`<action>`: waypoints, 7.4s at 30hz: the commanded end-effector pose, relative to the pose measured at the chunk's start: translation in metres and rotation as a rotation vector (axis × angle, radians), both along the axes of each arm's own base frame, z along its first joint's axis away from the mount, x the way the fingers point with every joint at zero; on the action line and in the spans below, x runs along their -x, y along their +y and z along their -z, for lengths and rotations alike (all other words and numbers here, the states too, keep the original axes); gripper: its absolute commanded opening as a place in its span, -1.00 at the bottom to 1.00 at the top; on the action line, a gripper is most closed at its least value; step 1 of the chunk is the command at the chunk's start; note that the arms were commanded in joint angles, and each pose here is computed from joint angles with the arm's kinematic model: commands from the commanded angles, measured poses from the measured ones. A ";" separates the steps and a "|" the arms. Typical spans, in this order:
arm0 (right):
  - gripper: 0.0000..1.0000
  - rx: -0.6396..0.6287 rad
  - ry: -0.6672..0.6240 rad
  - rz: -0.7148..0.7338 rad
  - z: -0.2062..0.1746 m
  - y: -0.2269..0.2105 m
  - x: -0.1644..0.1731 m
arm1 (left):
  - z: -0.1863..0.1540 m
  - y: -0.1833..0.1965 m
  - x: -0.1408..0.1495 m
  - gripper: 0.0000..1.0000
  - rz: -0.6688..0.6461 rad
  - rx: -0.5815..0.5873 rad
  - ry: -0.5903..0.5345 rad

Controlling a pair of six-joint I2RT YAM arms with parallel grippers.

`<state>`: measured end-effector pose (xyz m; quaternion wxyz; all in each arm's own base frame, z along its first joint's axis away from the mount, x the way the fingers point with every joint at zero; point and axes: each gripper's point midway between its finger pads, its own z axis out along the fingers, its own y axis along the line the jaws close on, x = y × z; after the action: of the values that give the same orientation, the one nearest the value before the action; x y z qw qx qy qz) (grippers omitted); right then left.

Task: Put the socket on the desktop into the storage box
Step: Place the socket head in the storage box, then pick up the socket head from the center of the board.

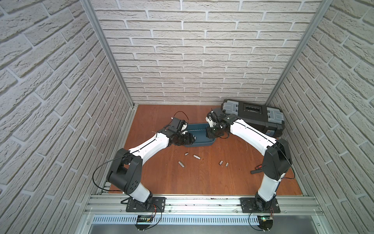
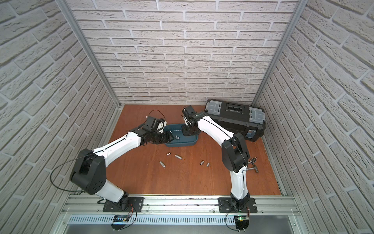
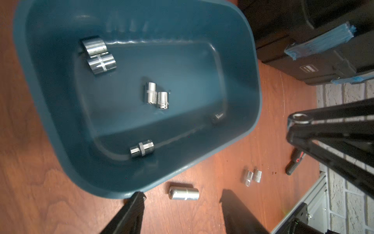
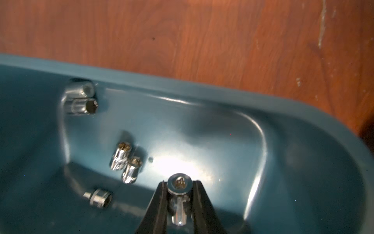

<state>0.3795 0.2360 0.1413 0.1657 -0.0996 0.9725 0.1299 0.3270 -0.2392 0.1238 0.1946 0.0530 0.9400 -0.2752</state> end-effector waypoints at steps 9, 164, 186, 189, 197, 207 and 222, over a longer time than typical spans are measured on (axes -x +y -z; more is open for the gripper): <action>-0.58 0.023 0.052 0.009 0.029 0.017 -0.032 | -0.022 0.009 -0.018 0.31 -0.053 0.017 -0.067; -0.26 0.208 0.232 0.479 0.120 -0.118 0.147 | 0.034 -0.086 0.111 0.30 0.502 -0.095 -0.013; -0.63 0.187 0.244 0.475 0.124 -0.117 0.155 | 0.033 -0.082 0.111 0.30 0.475 -0.093 -0.023; -0.64 0.178 0.225 0.472 0.113 -0.117 0.153 | 0.029 -0.081 0.108 0.31 0.459 -0.089 -0.031; -0.64 0.147 0.150 0.427 0.074 -0.109 0.138 | 0.012 -0.070 0.090 0.32 0.373 -0.062 -0.069; -0.64 0.091 0.089 0.305 0.030 -0.079 0.101 | 0.000 -0.044 0.061 0.33 0.202 -0.072 -0.083; -0.63 0.022 0.072 0.136 0.007 -0.022 0.020 | -0.004 -0.006 0.033 0.33 -0.001 -0.125 -0.087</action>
<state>0.3542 0.2063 0.1274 0.1407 -0.0069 0.9853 0.0966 0.2891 -0.2552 0.1210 0.2163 0.1004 0.9457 -0.2209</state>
